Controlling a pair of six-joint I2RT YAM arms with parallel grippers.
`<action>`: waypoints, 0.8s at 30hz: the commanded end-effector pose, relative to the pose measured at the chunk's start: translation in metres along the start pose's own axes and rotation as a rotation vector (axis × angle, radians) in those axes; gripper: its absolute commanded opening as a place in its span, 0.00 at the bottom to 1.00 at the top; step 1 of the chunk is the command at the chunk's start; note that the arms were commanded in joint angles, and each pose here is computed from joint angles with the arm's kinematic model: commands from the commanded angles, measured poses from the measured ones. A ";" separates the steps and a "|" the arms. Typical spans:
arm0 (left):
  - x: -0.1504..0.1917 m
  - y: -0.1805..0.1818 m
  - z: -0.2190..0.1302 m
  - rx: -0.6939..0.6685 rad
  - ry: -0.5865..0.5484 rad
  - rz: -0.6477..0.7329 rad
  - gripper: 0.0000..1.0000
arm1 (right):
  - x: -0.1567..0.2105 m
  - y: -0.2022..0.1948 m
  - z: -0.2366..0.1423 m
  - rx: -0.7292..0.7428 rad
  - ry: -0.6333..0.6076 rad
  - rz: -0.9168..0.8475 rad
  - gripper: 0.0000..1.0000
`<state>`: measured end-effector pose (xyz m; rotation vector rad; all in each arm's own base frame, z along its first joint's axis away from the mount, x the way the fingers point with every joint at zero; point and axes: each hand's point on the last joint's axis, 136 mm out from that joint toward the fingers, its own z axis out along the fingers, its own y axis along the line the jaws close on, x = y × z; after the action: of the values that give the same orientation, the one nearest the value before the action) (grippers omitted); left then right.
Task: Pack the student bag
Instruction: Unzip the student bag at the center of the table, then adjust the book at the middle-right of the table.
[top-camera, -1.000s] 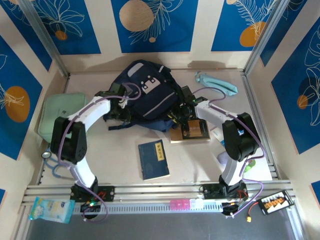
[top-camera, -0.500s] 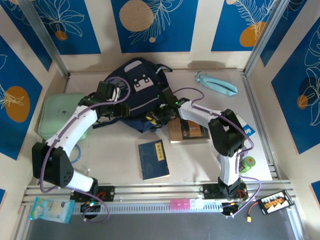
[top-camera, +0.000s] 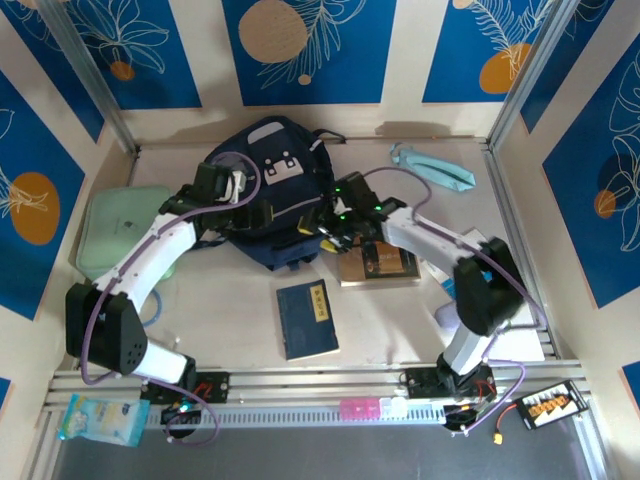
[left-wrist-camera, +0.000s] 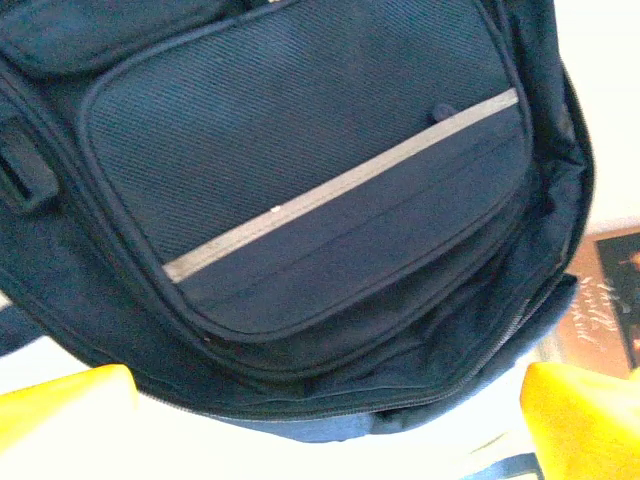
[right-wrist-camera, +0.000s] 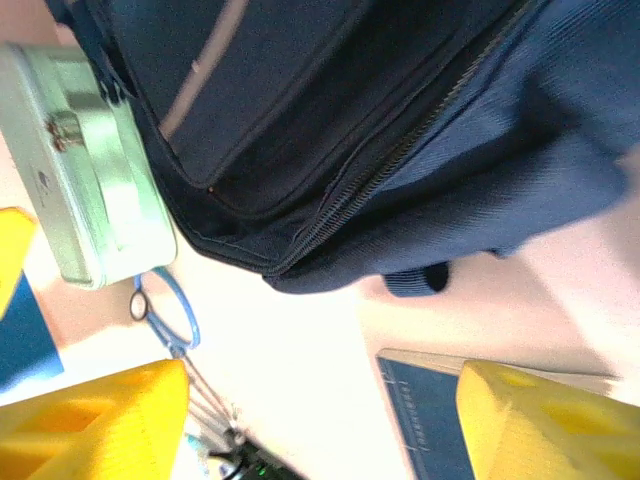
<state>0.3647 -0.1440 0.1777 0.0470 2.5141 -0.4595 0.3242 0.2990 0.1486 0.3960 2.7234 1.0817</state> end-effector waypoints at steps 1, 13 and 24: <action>-0.004 -0.012 -0.004 0.076 -0.028 -0.001 1.00 | -0.017 -0.051 -0.021 0.163 -0.120 -0.004 0.74; -0.004 -0.014 -0.014 0.087 -0.047 0.001 1.00 | -0.053 -0.091 0.020 0.224 -0.097 0.083 0.74; -0.011 -0.028 -0.017 0.159 -0.075 0.014 1.00 | -0.009 -0.133 0.038 0.284 0.013 0.188 0.74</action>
<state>0.3588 -0.1575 0.1894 0.0812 2.4627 -0.5827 0.3479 0.2272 0.0445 0.6644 2.8150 0.7531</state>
